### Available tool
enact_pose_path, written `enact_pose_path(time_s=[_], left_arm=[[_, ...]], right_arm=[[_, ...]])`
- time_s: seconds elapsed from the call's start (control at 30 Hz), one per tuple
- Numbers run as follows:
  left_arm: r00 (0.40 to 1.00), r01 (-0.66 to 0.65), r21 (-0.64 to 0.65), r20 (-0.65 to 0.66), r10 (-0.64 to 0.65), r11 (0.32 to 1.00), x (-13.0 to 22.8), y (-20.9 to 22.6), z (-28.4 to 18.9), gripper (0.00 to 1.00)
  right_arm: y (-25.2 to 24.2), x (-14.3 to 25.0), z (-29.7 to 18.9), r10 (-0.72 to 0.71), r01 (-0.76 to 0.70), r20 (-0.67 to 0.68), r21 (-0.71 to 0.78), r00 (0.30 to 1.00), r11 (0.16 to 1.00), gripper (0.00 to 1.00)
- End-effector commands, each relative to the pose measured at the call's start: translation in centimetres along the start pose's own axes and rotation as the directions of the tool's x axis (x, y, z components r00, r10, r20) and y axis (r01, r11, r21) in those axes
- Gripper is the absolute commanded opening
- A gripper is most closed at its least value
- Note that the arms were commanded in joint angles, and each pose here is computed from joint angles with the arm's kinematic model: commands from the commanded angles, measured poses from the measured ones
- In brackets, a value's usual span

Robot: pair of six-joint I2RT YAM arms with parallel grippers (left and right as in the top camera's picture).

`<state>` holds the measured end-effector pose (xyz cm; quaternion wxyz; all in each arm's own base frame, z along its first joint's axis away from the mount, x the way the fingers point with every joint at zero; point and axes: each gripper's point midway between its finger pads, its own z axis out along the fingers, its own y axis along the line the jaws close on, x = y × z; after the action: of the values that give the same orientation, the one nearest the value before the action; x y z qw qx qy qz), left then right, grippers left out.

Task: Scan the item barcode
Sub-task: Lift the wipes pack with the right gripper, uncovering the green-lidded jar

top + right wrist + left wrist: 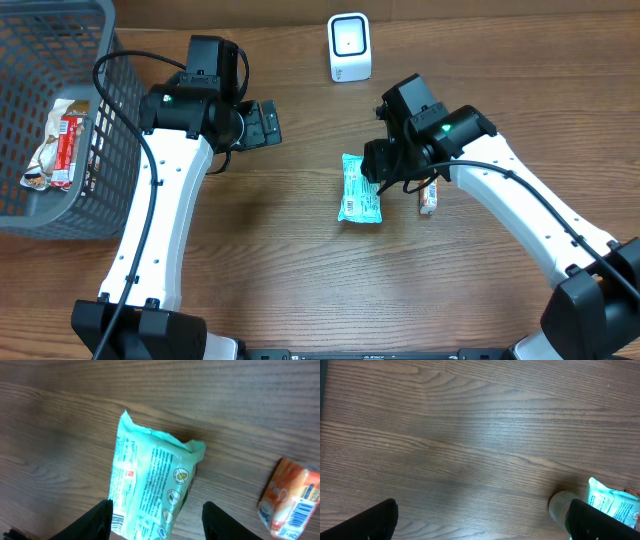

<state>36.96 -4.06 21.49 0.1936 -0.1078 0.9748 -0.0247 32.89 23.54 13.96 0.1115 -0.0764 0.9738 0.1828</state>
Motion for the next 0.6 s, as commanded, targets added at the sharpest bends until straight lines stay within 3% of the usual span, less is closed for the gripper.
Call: enact_pose_path(time_s=[0.0, 0.4, 0.57], left_arm=[[1.0, 0.002, -0.005, 0.019, -0.002, 1.0, -0.4, 0.0, -0.4, 1.0], [1.0, 0.002, -0.005, 0.019, -0.002, 1.0, -0.4, 0.0, -0.4, 1.0], [1.0, 0.002, -0.005, 0.019, -0.002, 1.0, -0.4, 0.0, -0.4, 1.0]], right_arm=[[-0.8, 1.6, 1.7, 0.022, -0.023, -0.05, -0.006, 0.998, 1.0, 0.58], [-2.0, 2.6, 4.6, 0.034, -0.034, -0.038, -0.011, 0.999, 0.999, 0.46], [-2.1, 2.7, 4.9, 0.033, -0.033, -0.035, -0.012, 0.999, 0.999, 0.34]])
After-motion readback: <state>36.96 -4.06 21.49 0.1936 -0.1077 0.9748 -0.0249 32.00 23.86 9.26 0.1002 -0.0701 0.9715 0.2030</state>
